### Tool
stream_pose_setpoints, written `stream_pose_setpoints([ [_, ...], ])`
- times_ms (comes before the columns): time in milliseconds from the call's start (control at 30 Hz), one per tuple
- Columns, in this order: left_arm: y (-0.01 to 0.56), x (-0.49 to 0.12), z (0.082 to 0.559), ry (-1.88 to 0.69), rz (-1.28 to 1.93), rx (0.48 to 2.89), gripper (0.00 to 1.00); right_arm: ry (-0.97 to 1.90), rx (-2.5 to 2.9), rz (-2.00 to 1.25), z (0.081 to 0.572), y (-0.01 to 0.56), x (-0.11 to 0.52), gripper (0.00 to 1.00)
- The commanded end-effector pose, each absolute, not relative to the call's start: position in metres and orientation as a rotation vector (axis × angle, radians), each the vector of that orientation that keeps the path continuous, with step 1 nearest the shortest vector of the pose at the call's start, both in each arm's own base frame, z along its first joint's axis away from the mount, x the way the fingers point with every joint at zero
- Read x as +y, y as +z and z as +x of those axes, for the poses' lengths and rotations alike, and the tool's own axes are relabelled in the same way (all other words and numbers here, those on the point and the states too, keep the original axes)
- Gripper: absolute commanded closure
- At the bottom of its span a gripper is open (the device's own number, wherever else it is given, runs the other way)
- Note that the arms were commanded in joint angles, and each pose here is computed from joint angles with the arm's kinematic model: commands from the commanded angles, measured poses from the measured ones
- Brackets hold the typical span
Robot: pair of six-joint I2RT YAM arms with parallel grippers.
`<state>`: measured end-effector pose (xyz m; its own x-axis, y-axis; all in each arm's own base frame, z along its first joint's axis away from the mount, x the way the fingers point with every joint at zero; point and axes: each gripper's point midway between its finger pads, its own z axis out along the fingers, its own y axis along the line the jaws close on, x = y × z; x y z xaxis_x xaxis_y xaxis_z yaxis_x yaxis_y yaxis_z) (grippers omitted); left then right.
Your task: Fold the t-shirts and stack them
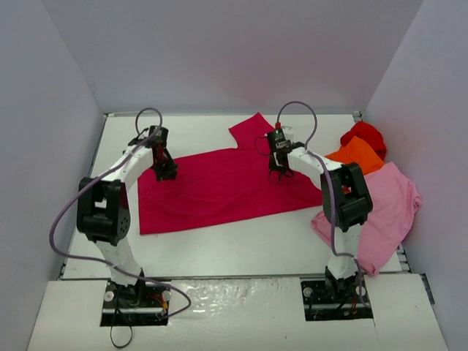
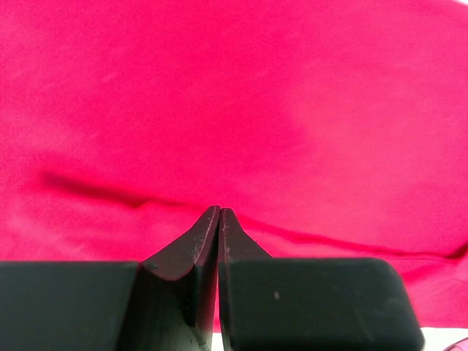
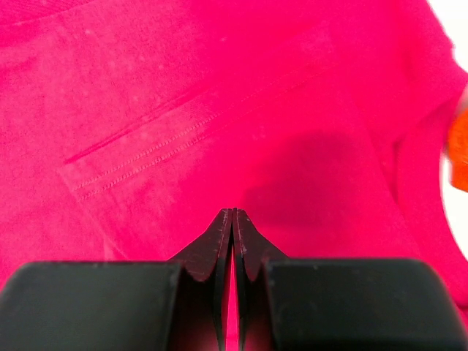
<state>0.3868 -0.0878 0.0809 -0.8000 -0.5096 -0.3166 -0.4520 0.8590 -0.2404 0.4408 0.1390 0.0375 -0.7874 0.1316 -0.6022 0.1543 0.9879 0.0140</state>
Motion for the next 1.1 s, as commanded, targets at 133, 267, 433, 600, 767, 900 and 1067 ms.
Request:
stream_pose_setpoints([
  [133, 0.061, -0.114, 0.412, -0.24, -0.656, 2.67, 1.0, -0.061, 2.564, 0.169, 0.438, 0.011, 0.145, 1.0],
  [267, 0.037, -0.121, 0.394, -0.225, -0.661, 2.758, 1.0, -0.087, 2.604, 0.16, 0.42, 0.002, 0.138, 1.0],
  [433, 0.026, -0.114, 0.359, -0.141, -0.64, 2.881, 1.0, -0.12, 2.672, 0.138, 0.382, -0.01, 0.132, 1.0],
  [600, 0.034, -0.097, 0.325, -0.053, -0.64, 2.888, 1.0, -0.159, 2.714, 0.101, 0.332, -0.015, 0.132, 1.0],
  [767, 0.051, -0.087, 0.31, -0.017, -0.617, 2.882, 1.0, -0.172, 2.736, 0.092, 0.299, -0.015, 0.135, 1.0],
  [900, 0.064, -0.077, 0.301, 0.038, -0.605, 2.865, 1.0, -0.179, 2.756, 0.073, 0.275, -0.016, 0.138, 1.0],
  [1067, 0.068, -0.068, 0.294, 0.085, -0.613, 2.845, 1.0, -0.169, 2.785, 0.045, 0.248, -0.013, 0.138, 1.0],
])
